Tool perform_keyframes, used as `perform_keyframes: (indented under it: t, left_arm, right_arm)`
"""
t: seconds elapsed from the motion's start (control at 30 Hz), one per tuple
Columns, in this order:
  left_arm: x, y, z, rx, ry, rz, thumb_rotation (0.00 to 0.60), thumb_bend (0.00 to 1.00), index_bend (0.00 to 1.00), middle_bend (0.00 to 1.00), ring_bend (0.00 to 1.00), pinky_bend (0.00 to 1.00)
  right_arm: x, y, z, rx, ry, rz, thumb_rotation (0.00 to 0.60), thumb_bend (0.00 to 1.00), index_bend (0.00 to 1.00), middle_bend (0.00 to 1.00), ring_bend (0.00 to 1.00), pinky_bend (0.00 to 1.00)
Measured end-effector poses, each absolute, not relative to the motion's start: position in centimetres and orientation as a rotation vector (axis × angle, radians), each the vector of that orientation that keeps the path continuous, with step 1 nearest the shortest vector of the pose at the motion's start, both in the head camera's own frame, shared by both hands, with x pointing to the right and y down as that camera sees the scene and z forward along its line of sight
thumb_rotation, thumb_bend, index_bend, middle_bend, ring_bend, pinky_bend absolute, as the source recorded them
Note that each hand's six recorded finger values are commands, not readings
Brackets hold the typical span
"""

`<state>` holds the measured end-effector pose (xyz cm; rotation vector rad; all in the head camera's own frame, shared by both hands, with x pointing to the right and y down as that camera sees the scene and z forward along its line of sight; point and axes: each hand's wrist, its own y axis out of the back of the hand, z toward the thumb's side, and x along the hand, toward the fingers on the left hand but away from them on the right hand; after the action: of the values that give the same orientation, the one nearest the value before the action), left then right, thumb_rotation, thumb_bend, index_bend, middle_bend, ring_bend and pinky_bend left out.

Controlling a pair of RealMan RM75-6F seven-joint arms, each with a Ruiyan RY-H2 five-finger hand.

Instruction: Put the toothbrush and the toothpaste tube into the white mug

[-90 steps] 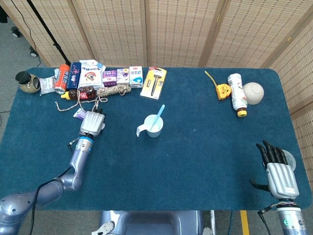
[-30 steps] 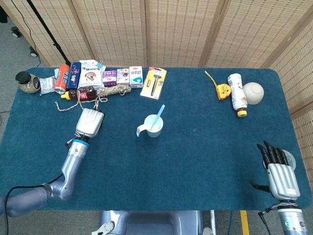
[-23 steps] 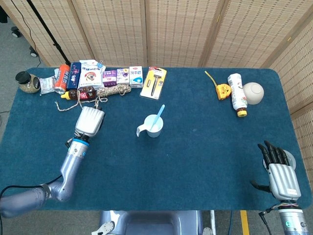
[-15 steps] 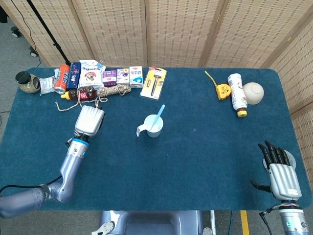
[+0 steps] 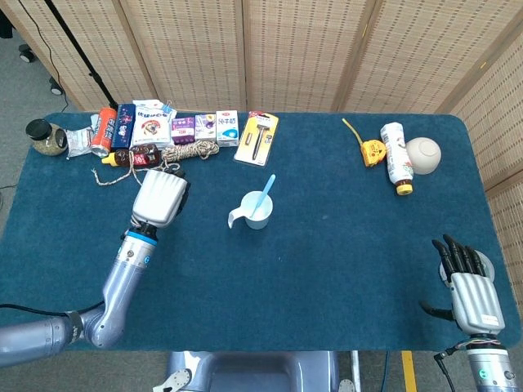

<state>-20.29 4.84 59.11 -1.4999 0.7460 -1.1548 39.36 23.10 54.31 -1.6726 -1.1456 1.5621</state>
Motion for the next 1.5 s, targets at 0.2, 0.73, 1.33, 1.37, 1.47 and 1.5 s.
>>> perform_keyframes:
  t: [0.2,0.73,1.33,1.37,1.47,1.5]
  left_arm:
    - [-17.9,5.2,56.4,-1.505,0.752,-1.09,0.6,1.0,0.86,0.61,0.61,0.7]
    - [-10.3,6.9,55.1,-1.638,0.744,-0.965,0.6,1.0,0.86,0.61,0.61,0.7]
    - [-6.0,6.3,58.8,-1.716,0.748,-0.962,0.6,1.0,0.86,0.61,0.6,0.7]
    - [-5.8,6.3,59.1,-1.724,0.747,-0.962,0.6,1.0,0.86,0.61,0.6,0.7]
    - [-5.3,6.3,59.9,-1.742,0.751,-0.963,0.6,1.0,0.85,0.61,0.59,0.7]
    - [-5.2,6.3,60.1,-1.746,0.752,-0.964,0.6,1.0,0.85,0.61,0.58,0.7]
  right_arm:
    - [39.5,23.0,54.2,-1.674,-1.153,1.559,0.6,0.0,0.0,0.0,0.0,0.0]
    - [40.0,22.9,54.1,-1.675,-1.169,1.566,0.6,0.0,0.0,0.0,0.0,0.0]
    - [40.1,22.8,54.4,-1.675,-1.162,1.582,0.6,0.0,0.0,0.0,0.0,0.0]
    - [40.1,22.8,54.4,-1.674,-1.163,1.584,0.6,0.0,0.0,0.0,0.0,0.0]
    - [40.3,22.7,54.5,-1.671,-1.168,1.588,0.6,0.0,0.0,0.0,0.0,0.0]
    - [40.3,22.7,54.5,-1.669,-1.17,1.59,0.6,0.0,0.0,0.0,0.0,0.0]
